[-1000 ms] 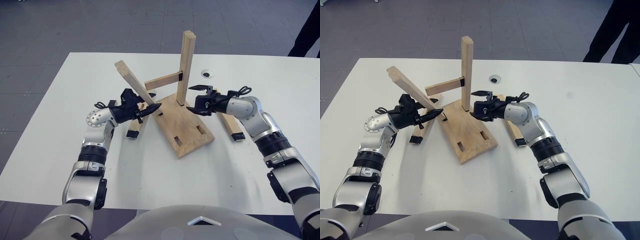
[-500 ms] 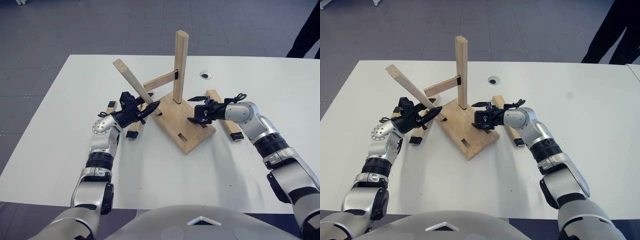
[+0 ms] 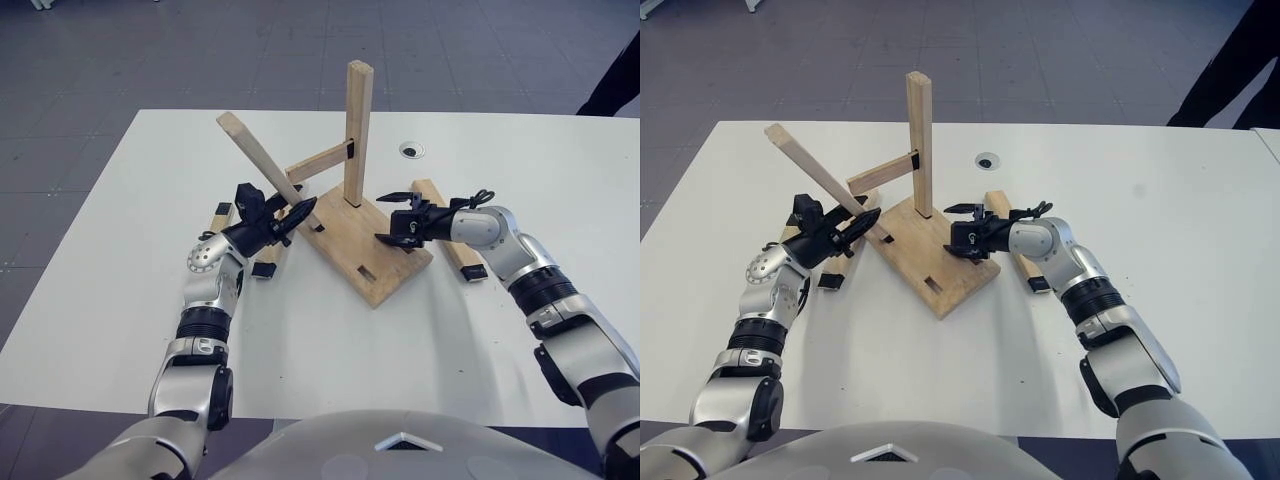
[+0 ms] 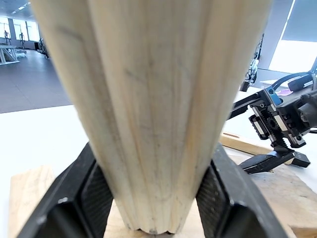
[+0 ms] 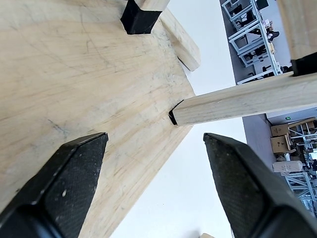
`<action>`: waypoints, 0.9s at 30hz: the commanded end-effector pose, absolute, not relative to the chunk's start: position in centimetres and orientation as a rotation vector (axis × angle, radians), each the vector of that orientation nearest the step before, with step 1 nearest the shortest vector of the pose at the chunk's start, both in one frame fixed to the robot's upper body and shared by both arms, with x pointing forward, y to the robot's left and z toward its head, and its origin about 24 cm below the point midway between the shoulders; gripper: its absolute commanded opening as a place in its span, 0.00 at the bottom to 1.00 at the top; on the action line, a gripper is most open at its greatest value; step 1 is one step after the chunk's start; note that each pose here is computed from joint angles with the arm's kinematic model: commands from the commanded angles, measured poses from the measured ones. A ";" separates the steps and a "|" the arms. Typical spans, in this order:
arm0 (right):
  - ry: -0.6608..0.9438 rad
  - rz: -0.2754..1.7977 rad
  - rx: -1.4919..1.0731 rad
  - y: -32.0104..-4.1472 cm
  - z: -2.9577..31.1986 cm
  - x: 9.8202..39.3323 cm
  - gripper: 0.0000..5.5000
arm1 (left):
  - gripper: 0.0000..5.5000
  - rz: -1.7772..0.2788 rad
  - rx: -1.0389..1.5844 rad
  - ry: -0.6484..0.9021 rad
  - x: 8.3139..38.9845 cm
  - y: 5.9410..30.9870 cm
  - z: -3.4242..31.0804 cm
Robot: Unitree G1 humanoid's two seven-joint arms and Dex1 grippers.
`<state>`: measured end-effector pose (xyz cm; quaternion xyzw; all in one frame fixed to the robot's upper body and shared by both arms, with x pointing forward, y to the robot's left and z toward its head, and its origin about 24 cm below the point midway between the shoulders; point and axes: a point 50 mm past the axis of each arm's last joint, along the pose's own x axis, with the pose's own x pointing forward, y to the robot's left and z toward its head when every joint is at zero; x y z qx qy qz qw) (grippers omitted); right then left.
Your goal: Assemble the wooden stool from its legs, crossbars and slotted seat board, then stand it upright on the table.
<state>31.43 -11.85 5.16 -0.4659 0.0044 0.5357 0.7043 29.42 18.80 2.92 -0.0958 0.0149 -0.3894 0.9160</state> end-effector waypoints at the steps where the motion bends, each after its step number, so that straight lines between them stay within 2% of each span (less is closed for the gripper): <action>1: 0.420 1.325 -1.101 -15.6 -2.3 27.1 0.65 | 0.37 -0.735 -0.286 0.256 27.3 19.7 -0.8; 6: 0.421 1.331 -1.102 -15.5 -2.4 27.0 0.65 | 0.37 -0.773 -0.275 0.313 27.2 19.3 -1.1; 14: 0.425 1.333 -1.098 -15.5 -2.5 26.9 0.65 | 0.37 -0.851 -0.050 0.388 27.4 19.0 -1.6; 21: 0.428 1.338 -1.093 -15.6 -2.6 26.5 0.65 | 0.37 -0.791 -0.168 0.482 27.4 19.9 -2.2; 24: 0.428 1.336 -1.095 -15.7 -2.6 26.6 0.65 | 0.37 -0.822 -0.219 0.520 26.9 19.8 -2.4; 27: 0.428 1.336 -1.096 -15.7 -2.6 26.7 0.65 | 0.37 -0.877 -0.153 0.573 26.5 19.6 -2.6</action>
